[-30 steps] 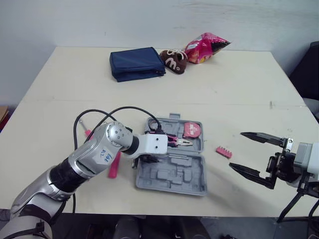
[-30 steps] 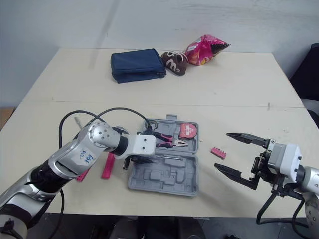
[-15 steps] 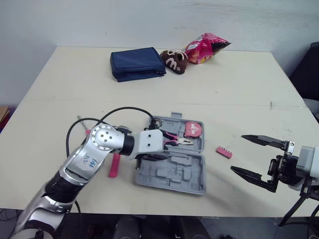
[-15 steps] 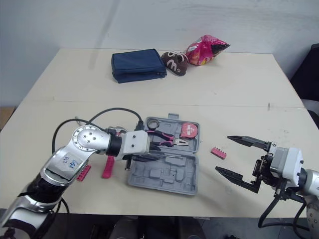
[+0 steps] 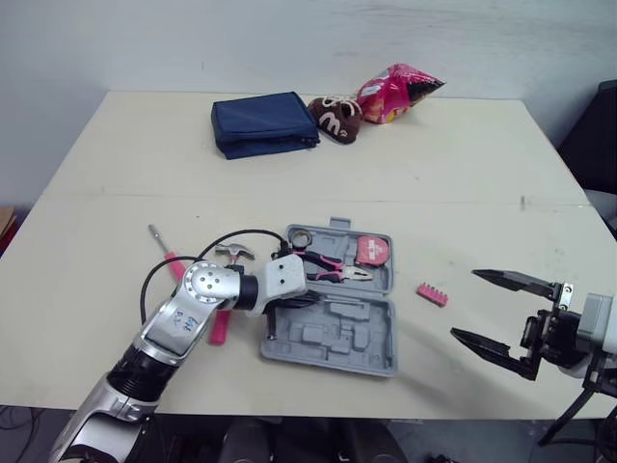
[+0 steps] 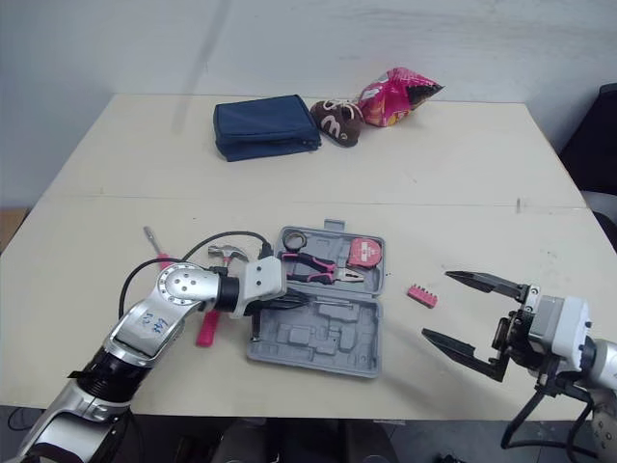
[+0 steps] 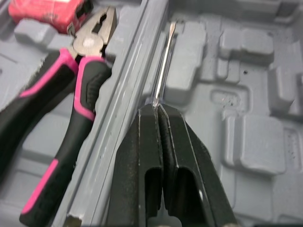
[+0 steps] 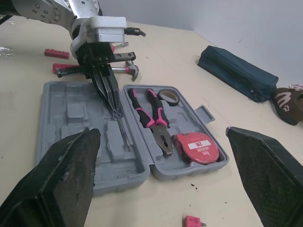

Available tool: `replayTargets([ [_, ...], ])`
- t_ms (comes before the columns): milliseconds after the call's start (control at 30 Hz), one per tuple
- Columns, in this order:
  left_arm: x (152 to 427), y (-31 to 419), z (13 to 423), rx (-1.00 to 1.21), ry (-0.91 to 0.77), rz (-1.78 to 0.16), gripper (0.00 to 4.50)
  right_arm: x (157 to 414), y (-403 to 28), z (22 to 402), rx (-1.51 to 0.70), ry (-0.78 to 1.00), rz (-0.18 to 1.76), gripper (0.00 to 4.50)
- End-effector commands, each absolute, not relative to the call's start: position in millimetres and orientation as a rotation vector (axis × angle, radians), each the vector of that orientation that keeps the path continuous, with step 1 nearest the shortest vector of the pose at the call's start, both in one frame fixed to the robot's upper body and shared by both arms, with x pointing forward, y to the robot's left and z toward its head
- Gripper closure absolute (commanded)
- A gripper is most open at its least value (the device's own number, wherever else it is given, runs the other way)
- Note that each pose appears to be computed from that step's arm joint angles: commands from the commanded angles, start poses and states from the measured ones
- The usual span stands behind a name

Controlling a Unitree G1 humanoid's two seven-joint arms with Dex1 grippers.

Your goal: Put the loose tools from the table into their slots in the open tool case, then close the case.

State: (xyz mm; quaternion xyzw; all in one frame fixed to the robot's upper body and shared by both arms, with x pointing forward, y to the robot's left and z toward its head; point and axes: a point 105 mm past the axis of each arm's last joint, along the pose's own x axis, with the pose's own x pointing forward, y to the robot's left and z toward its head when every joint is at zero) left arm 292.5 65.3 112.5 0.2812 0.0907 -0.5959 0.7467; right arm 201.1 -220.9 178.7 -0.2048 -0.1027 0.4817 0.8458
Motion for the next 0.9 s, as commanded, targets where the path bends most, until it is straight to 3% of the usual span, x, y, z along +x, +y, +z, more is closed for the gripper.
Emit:
replayTargets([
  [33, 292.4, 63.4, 105.8, 0.608, 0.221, -1.291, 4.45, 197.9, -226.9, 184.7, -0.460, -0.252, 0.994, 0.00],
  [333, 286.3, 66.0, 79.1, 0.696, 0.350, -1.321, 4.45, 198.7, -227.1, 184.2, -0.462, -0.255, 0.986, 0.00],
  [600, 291.1, 68.7, 54.2, 0.745, 0.542, -1.273, 4.45, 198.7, -224.8, 184.8, -0.454, -0.253, 0.984, 0.00],
  [733, 280.5, 74.4, 43.2, 0.759, 0.642, -1.299, 4.45, 199.3, -223.4, 184.3, -0.447, -0.252, 0.982, 0.00],
  [833, 280.8, 68.1, 49.4, 0.728, 0.585, -1.313, 4.45, 200.2, -222.5, 184.2, -0.444, -0.253, 0.978, 0.00],
  [900, 284.7, 56.6, 74.3, 0.650, 0.402, -1.350, 4.45, 200.1, -224.8, 183.2, -0.444, -0.251, 0.968, 0.00],
])
